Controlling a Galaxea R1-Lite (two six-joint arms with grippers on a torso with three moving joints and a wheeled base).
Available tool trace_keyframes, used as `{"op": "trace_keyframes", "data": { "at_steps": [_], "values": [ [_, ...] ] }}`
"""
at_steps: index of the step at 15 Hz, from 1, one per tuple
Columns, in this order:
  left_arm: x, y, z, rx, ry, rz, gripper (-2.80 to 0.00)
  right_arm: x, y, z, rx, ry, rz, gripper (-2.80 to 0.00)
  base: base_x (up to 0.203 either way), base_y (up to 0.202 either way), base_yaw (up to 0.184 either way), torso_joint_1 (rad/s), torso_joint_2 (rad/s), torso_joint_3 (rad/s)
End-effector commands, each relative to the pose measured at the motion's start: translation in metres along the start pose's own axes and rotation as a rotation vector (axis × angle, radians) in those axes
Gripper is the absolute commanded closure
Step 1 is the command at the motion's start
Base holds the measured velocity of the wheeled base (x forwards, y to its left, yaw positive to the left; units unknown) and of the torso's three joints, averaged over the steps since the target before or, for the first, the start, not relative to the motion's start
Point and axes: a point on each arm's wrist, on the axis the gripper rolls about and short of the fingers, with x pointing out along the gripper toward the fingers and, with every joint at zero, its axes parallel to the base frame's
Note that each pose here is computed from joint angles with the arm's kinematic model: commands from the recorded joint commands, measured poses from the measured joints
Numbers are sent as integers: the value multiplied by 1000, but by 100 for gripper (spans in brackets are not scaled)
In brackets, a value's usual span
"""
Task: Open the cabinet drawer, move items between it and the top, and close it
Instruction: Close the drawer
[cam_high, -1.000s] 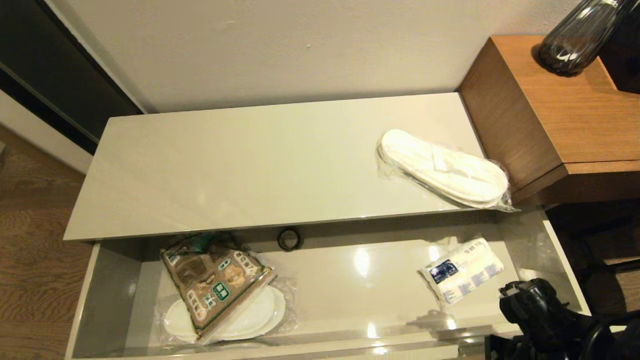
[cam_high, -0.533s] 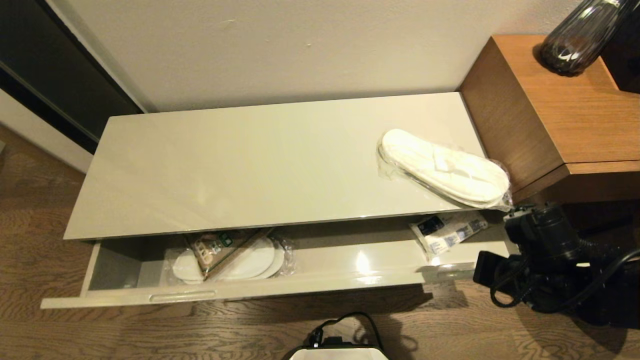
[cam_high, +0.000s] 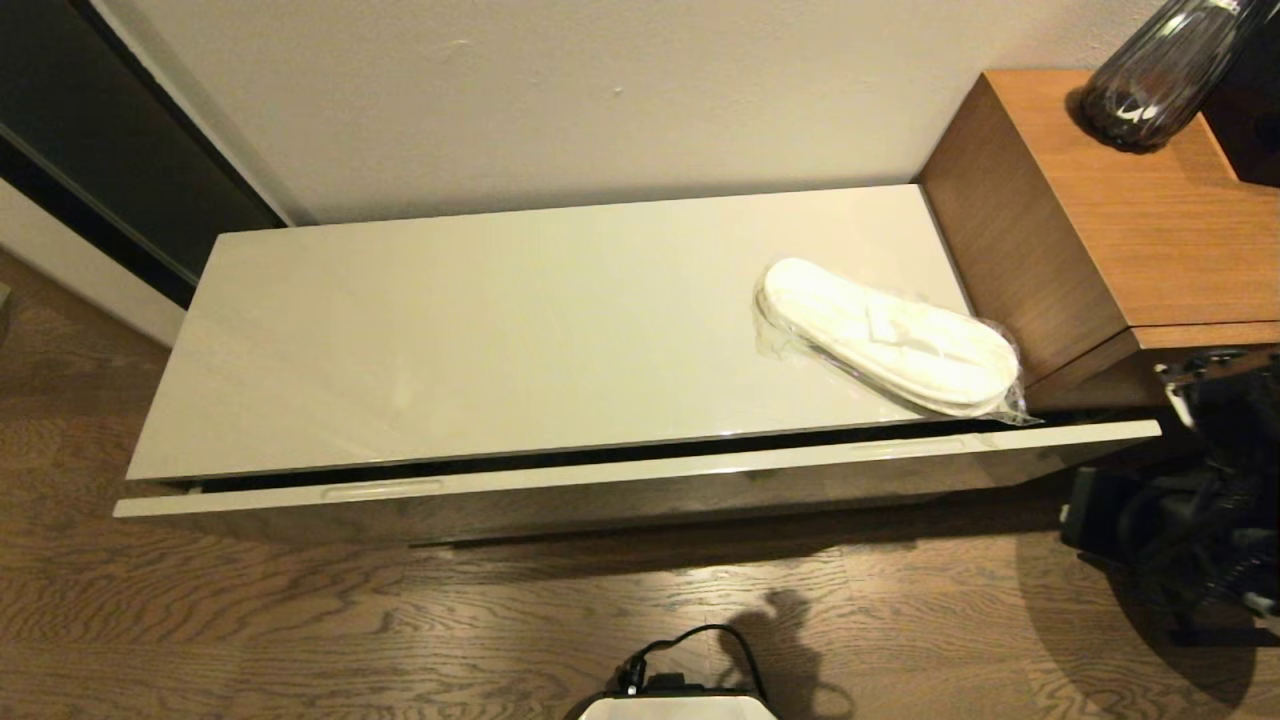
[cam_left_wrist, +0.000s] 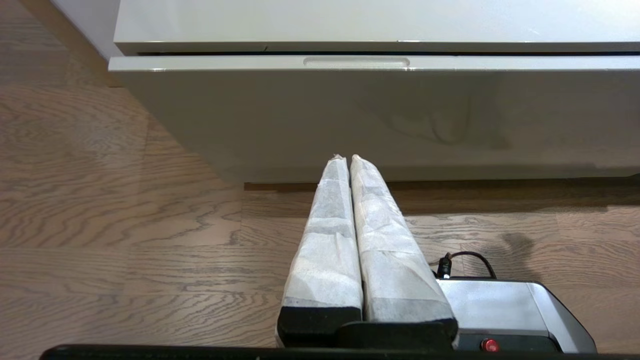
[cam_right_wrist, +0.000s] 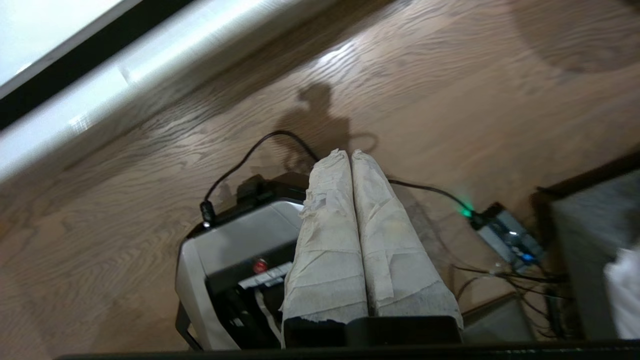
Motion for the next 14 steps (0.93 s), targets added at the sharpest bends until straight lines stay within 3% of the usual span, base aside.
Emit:
{"op": "trace_keyframes", "data": {
  "at_steps": [1, 4, 7, 9, 12, 14],
  "values": [
    [0, 0, 0, -1, 2, 2, 0, -57, -36, 0, 41, -73, 38, 0, 0, 0, 0, 0, 0, 0],
    [0, 0, 0, -1, 1, 0, 0, -115, -95, -23, 21, -62, -43, 0, 0, 0, 0, 0, 0, 0],
    [0, 0, 0, -1, -1, 2, 0, -165, -143, -55, 29, -118, -148, 0, 0, 0, 0, 0, 0, 0],
    [0, 0, 0, -1, 1, 2, 0, -197, -156, -87, 10, -175, -225, 0, 0, 0, 0, 0, 0, 0],
    [0, 0, 0, -1, -1, 2, 0, -214, -164, -132, -68, -227, -226, 0, 0, 0, 0, 0, 0, 0],
    [0, 0, 0, -1, -1, 2, 0, -217, -170, -145, -67, -273, -194, 0, 0, 0, 0, 0, 0, 0]
  ]
}}
